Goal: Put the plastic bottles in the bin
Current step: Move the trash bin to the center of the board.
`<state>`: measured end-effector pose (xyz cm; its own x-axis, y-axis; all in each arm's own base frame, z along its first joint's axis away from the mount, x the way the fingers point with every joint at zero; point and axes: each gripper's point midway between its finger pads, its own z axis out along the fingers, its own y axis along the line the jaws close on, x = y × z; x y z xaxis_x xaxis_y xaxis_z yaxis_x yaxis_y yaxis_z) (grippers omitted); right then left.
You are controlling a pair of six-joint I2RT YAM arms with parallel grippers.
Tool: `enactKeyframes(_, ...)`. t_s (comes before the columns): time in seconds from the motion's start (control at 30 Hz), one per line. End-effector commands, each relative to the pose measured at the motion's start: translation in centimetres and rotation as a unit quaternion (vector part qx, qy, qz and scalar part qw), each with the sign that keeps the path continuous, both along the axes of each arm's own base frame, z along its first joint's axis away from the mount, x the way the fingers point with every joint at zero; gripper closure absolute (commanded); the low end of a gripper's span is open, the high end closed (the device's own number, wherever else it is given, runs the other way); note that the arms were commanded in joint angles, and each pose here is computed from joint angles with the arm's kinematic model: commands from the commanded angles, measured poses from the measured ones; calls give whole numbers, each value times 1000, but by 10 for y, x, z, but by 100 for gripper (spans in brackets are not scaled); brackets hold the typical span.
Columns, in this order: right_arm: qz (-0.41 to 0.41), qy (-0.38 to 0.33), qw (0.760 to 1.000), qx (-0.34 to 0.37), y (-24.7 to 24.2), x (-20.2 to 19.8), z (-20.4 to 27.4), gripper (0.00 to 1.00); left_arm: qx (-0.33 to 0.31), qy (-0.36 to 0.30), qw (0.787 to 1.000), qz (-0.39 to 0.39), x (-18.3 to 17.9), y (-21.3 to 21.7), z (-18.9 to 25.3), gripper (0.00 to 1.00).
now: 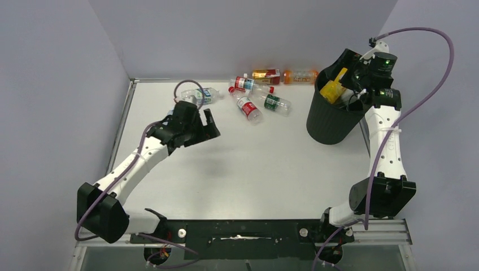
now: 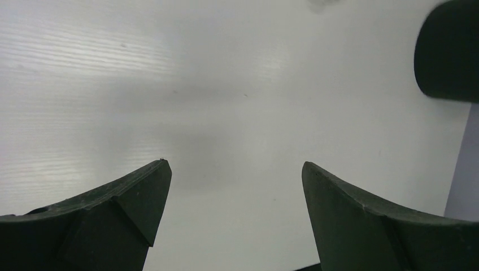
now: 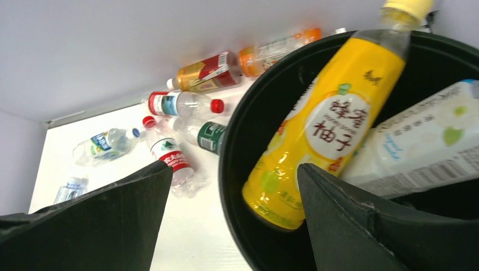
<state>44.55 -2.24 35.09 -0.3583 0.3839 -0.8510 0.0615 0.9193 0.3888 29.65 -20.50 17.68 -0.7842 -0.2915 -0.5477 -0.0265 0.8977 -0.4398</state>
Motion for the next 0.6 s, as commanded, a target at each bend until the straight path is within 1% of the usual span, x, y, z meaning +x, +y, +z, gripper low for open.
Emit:
enactKeyframes(0.0,30,-27,999,-5,17,-3,21,16,-2,-39,998,58,44,51,28,13)
enactKeyframes(0.1,32,-25,999,-7,20,-6,20,16,16,-44,994,102,66,91,28,13)
enactKeyframes(0.27,45,-18,999,-20,32,-9,20,16,48,-51,987,145,91,144,22,12)
enactKeyframes(0.4,46,-2,998,-37,32,-8,13,17,64,-43,983,166,100,176,13,12)
enactKeyframes(0.57,53,19,997,-57,31,-7,-3,18,80,-33,976,199,100,219,0,12)
